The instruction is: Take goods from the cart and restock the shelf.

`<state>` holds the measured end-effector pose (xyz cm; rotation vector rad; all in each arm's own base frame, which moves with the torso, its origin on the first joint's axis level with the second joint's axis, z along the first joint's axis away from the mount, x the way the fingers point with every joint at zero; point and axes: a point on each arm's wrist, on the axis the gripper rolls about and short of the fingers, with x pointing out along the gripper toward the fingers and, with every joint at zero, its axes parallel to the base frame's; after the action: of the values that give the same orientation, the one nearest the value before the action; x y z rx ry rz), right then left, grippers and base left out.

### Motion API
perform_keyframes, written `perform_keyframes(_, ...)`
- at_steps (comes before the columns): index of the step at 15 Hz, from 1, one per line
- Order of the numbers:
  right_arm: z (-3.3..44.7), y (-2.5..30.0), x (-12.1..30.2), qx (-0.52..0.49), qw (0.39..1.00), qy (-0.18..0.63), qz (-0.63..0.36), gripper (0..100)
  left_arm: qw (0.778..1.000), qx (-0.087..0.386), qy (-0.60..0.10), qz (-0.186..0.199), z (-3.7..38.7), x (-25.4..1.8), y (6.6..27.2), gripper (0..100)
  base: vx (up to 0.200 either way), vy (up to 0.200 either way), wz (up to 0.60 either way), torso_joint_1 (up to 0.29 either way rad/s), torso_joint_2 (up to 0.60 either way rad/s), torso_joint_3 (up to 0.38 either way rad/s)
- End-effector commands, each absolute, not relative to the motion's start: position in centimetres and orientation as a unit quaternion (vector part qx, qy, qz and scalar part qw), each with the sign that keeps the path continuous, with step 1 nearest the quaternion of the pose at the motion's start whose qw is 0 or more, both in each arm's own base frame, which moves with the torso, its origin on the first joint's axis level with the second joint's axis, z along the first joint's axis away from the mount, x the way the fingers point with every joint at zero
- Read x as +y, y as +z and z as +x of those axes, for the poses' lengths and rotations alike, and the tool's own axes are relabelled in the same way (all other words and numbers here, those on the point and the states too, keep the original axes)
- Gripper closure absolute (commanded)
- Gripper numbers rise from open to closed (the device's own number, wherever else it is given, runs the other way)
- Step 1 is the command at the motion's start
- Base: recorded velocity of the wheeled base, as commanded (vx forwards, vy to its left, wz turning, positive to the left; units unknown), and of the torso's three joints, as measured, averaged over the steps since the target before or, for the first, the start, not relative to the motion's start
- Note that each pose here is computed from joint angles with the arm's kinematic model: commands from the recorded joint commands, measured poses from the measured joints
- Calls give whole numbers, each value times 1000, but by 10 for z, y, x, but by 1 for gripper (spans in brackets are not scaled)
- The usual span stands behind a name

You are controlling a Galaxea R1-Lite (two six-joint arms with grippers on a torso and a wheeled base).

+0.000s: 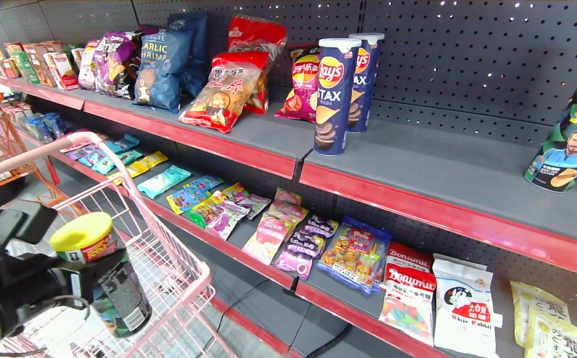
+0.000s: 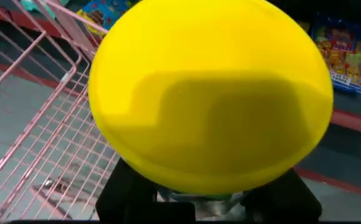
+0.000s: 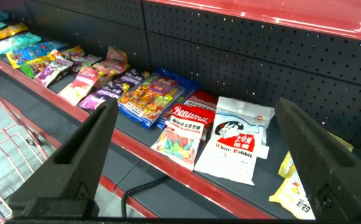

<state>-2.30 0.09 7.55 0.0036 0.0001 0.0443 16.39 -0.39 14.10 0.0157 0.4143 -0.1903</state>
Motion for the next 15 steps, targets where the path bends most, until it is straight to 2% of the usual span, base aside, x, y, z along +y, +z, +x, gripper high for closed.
perform_keyframes(1,-23,75,1,1,1000,22,1,0,994,58,-87,16,87,-3,233,100,0,0,0,0,0,0)
perform_keyframes(5,-23,75,1,1,1000,22,1,0,996,18,-79,25,61,-3,235,100,0,0,0,90,-242,-149)
perform_keyframes(10,-23,75,1,1,1000,22,2,0,996,10,-75,38,46,-3,221,100,0,0,0,220,-552,-334)
perform_keyframes(15,-23,76,1,0,1000,22,2,0,998,5,-55,40,39,-2,216,100,0,0,0,205,-483,-288)
